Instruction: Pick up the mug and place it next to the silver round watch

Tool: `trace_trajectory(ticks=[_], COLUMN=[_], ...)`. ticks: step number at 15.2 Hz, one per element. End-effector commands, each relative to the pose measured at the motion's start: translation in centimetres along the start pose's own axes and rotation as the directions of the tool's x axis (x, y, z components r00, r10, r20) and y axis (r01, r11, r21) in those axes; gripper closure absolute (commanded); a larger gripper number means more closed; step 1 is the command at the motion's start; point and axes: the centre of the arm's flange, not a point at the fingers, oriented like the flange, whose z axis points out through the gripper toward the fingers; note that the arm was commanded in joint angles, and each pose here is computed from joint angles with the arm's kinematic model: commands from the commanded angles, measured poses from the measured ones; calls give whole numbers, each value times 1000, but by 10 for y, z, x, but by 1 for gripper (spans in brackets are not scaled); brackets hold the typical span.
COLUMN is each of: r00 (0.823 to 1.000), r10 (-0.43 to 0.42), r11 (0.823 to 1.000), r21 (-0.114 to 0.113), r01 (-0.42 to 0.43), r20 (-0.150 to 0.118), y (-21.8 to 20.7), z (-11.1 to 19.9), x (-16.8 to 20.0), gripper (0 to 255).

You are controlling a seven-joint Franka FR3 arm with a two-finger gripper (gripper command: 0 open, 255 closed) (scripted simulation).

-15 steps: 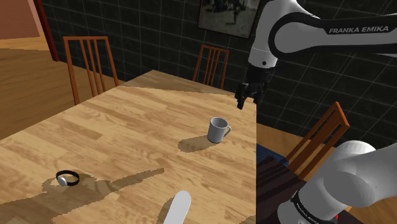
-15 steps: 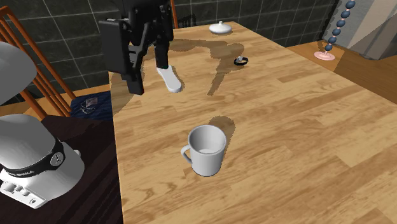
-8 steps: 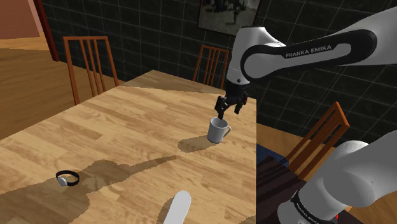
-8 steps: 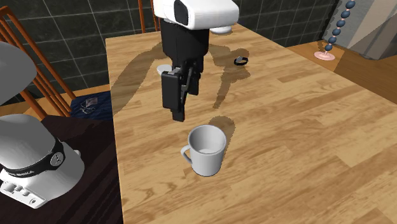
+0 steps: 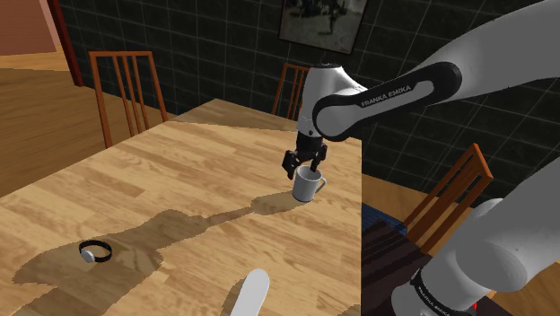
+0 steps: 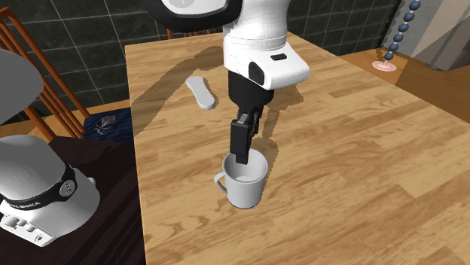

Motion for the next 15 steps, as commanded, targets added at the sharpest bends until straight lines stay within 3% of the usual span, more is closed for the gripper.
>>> trace_trajectory(ticks=[1,6,13,14,15], r00=[1000,1000,1000,1000,1000], r10=[0,0,0,0,0], r11=[1000,1000,1000,1000,1000], r21=[1,1,1,1,1], r01=[0,0,0,0,0], r20=[-1,-1,-1,-1,-1], y=[-1,-1,-1,-1,-1], z=[11,35,35,35,35], x=[1,1,1,1,1], gripper=[0,0,0,255,255])
